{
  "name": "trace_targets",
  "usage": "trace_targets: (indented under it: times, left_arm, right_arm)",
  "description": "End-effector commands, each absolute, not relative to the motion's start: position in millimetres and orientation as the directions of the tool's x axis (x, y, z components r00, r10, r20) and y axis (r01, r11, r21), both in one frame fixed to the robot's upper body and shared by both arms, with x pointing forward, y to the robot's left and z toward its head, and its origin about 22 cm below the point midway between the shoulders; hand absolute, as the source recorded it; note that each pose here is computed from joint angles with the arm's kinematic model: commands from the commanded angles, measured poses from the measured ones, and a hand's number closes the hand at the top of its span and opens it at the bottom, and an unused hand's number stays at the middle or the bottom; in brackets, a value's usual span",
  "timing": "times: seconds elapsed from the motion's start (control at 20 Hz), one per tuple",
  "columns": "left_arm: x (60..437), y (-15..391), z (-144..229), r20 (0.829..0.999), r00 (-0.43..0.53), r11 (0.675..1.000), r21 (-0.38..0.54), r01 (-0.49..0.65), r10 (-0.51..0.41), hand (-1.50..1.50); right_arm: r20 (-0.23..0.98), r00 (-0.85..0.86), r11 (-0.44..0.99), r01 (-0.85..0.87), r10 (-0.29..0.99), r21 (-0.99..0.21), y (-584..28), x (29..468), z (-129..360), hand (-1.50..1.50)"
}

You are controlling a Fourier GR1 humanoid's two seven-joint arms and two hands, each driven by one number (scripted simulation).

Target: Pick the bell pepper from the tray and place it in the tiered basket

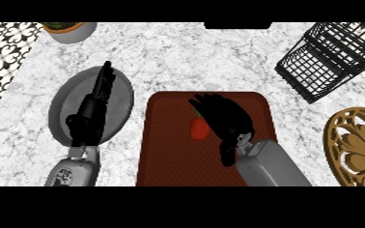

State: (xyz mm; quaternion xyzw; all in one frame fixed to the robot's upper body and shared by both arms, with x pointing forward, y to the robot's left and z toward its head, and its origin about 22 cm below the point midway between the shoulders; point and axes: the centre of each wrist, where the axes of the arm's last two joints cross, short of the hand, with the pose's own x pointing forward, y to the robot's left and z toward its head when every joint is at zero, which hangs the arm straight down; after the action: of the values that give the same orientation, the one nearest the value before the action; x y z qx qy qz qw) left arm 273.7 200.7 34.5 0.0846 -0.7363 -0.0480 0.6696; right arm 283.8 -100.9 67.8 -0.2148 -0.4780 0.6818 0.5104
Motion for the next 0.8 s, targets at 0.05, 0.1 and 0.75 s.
trace_targets:
  times: [0.05, 0.1, 0.75]
  left_arm:
    - [270.6, 202.4, 11.1, 0.977, -0.097, 0.981, 0.183, -0.065, -0.189, 0.00]
    - [271.9, 191.9, 25.9, 0.979, -0.091, 0.983, 0.176, -0.059, -0.181, 0.00]
    - [278.4, 213.3, 32.2, 0.979, -0.085, 0.983, 0.181, -0.042, -0.184, 0.00]
  right_arm:
    - [0.207, -0.383, -0.021, -0.513, 0.900, -0.858, -82.9, 268.6, 62.6, -1.50]
    - [0.203, -0.380, -0.016, -0.501, 0.902, -0.865, -93.1, 293.3, 58.3, -1.50]
    - [0.215, -0.359, -0.002, -0.518, 0.908, -0.855, -84.2, 307.6, 60.1, -1.50]
